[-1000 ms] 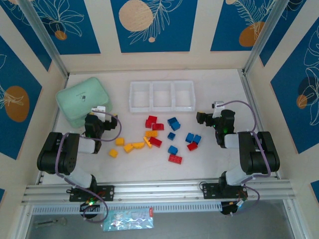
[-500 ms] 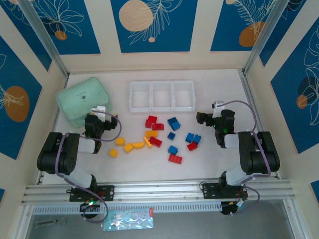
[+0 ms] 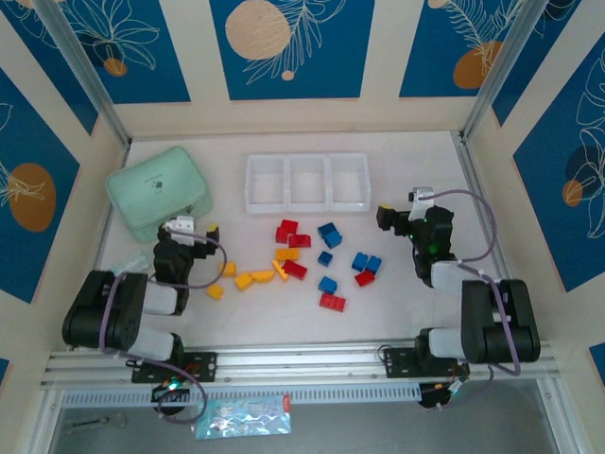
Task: Sort the legos into containers by color
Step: Pick up the lego from the center of the table.
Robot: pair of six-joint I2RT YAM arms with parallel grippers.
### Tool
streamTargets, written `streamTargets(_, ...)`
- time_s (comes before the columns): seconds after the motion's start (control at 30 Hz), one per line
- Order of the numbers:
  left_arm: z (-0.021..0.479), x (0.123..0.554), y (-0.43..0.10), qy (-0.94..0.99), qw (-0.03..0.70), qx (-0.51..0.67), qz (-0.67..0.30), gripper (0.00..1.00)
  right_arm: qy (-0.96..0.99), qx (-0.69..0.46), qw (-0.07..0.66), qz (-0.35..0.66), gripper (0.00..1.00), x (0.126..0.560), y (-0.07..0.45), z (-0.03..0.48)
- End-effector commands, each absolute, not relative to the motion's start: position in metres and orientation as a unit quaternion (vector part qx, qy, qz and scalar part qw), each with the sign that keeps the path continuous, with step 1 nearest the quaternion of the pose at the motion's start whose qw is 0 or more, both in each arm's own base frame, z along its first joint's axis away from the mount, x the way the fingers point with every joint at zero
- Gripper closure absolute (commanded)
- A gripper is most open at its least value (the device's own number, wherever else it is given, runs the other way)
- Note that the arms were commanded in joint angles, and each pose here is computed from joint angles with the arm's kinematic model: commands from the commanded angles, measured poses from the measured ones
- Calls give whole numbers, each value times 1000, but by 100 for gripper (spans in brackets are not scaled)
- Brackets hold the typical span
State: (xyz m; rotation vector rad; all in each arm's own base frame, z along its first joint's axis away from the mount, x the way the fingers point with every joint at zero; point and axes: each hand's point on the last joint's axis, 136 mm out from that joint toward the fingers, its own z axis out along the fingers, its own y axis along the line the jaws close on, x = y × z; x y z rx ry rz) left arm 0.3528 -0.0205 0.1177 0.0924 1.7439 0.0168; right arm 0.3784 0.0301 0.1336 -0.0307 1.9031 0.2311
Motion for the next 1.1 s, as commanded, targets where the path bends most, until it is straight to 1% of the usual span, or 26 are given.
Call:
streamTargets(0.0,138,354,-19,764,644,34,4,0,820,33,561,105,1,372,23,143)
streamTargets(0.07,146,351,-18,772,635,24,-1,0,827,86,544,116,1,367,14,151)
streamTargets(0.13,156,348,-17,774,633,15,-5,0,838,156,505,135,1,362,4,157)
streamTargets(0.2,168,344,-17,768,640,-3,-23,0,840,171,488,163,1,360,6,161)
streamTargets(0.3,175,338,-14,775,626,-60,-58,0,824,245,461,219,1,353,-1,157)
streamTargets(0.37,178,335,-13,771,627,-84,-75,0,815,248,451,267,1,350,2,160)
streamTargets(0.43,179,329,-12,763,629,-112,-98,0,819,258,441,259,1,347,0,159)
streamTargets(0.5,181,324,-12,762,621,-137,-120,0,833,243,428,255,1,344,9,162)
streamTargets(0.57,182,321,-14,774,597,-161,-140,0,851,225,410,238,1,340,23,165)
streamTargets(0.67,183,316,-30,794,563,-144,-175,0,878,174,390,217,1,335,51,168)
streamTargets(0.83,174,300,-48,822,501,-152,-225,0,914,113,331,204,1,320,94,161)
streamTargets(0.93,165,289,-67,835,457,-145,-270,0,936,71,296,180,1,308,113,155)
streamTargets(1.07,152,277,-84,850,405,-152,-301,0,956,33,243,162,1,292,133,143)
